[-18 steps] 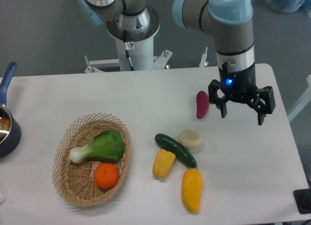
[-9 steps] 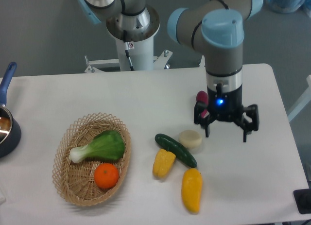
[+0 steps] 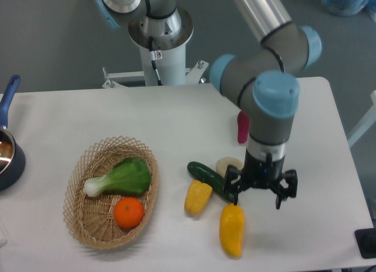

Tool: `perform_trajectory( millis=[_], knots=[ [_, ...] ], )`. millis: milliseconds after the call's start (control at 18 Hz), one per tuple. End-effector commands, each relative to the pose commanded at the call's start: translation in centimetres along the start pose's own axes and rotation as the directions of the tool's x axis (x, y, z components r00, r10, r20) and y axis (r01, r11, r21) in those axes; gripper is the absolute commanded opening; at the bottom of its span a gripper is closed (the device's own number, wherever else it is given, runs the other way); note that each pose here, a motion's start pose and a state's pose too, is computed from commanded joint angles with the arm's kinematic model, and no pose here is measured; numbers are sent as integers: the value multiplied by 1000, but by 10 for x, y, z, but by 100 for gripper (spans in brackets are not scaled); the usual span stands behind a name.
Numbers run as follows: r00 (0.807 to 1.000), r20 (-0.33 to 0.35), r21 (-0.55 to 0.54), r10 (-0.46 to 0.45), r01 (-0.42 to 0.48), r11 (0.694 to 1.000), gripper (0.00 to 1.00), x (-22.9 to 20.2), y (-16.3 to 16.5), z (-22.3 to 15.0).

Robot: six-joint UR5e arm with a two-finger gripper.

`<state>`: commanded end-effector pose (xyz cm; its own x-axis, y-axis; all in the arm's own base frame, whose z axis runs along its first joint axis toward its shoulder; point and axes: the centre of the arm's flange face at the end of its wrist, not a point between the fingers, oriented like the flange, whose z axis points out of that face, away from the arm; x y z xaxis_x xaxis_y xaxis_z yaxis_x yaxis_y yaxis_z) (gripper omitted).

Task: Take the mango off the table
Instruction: 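Move the open gripper down toward the yellow mango, then lower the gripper around the mango and close the fingers on it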

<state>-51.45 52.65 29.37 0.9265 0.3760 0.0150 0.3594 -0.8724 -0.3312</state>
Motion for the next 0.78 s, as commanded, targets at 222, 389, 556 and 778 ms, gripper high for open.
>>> perform_trajectory(
  millis=[222, 389, 556, 778],
  knots=[
    [1000, 5, -51, 8, -8, 999, 100, 4, 5, 29],
    [1000, 15, -77, 18, -17, 997, 100, 10, 4, 40],
    [999, 7, -101, 34, -33, 994, 100, 24, 4, 56],
    [1000, 2, -123, 29, -29, 992, 100, 33, 7, 69]
  ],
)
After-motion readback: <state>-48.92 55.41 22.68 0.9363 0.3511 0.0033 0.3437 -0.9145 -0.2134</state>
